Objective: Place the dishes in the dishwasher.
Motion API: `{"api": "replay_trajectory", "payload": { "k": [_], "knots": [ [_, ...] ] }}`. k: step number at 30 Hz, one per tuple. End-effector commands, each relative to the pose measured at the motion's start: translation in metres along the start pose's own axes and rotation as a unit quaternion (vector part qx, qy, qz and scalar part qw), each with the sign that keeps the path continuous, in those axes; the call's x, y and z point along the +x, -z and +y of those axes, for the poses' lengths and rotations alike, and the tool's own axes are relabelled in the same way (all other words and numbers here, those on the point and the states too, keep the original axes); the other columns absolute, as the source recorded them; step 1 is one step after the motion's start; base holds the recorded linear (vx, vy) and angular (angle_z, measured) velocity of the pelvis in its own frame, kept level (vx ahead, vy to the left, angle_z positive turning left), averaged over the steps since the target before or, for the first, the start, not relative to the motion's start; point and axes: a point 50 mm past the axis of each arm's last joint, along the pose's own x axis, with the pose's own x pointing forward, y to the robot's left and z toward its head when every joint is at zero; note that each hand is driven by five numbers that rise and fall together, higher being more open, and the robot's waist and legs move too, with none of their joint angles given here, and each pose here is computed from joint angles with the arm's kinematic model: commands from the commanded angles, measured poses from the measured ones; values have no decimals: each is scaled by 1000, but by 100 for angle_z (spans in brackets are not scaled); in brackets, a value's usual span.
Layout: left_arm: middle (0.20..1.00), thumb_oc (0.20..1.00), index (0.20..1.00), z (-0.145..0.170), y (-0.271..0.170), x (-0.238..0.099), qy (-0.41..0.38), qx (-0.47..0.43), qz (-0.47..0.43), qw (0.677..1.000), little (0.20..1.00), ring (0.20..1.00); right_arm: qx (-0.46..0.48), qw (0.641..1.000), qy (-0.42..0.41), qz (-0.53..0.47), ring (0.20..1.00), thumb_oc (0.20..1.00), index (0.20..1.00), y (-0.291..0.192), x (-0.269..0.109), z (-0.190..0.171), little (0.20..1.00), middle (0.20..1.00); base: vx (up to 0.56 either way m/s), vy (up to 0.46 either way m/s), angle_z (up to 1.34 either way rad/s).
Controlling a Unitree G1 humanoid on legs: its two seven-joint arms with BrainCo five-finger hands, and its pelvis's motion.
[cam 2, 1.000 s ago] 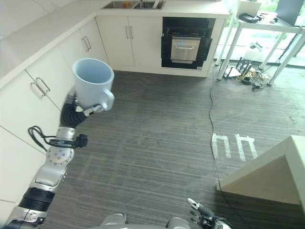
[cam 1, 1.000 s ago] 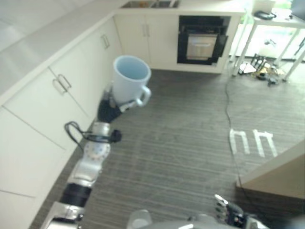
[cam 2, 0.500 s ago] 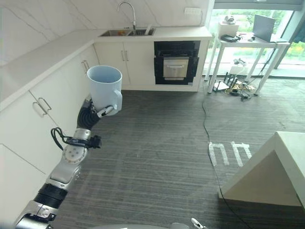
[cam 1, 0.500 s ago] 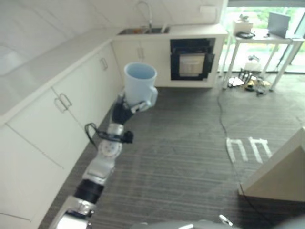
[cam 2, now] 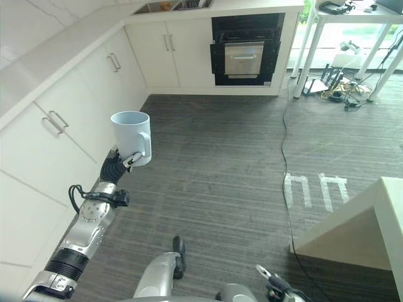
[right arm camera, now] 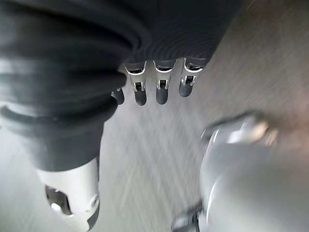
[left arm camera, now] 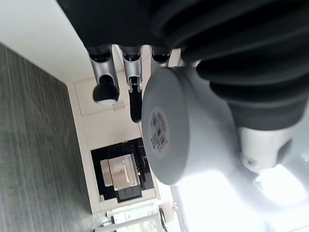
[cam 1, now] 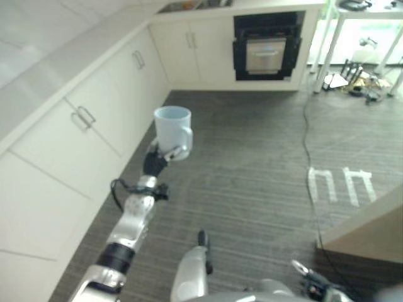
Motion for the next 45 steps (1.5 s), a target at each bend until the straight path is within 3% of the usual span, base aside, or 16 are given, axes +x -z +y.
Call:
{"api": "replay_trajectory", "payload": {
  "k": [1,8,12,20,23,34,45],
  "knots": [
    [200,200,200,0,-47,17,23,19,-109,994,200,200,-4,1000,-3,29,1000,1000,1000,28,0,6,1000,1000,387,305,-3],
    [200,200,200,-12,-56,29,56,64,-118,989,200,200,-53,998,-26,19,1000,1000,1000,37,-2,10,1000,1000,311,160,16],
    [200,200,200,-16,-70,38,65,93,-129,985,200,200,-48,998,-31,2,1000,1000,1000,26,-2,5,1000,1000,439,-276,52],
    [200,200,200,-15,-65,24,65,120,-122,983,200,200,-42,999,-21,5,1000,1000,1000,17,-1,4,1000,1000,470,-386,12],
    [200,200,200,-4,-68,20,62,121,-118,984,200,200,-25,998,-20,-44,1000,1000,1000,-19,-2,-4,1000,1000,736,-476,-77],
    [200,200,200,-10,-63,21,72,118,-122,983,200,200,-23,1000,-3,-5,1000,1000,1000,2,-2,-8,1000,1000,340,309,-112],
    [200,200,200,-19,-69,32,87,136,-129,978,200,200,-50,998,-14,-20,1000,1000,1000,5,1,16,1000,1000,158,98,26]
  ]
}}
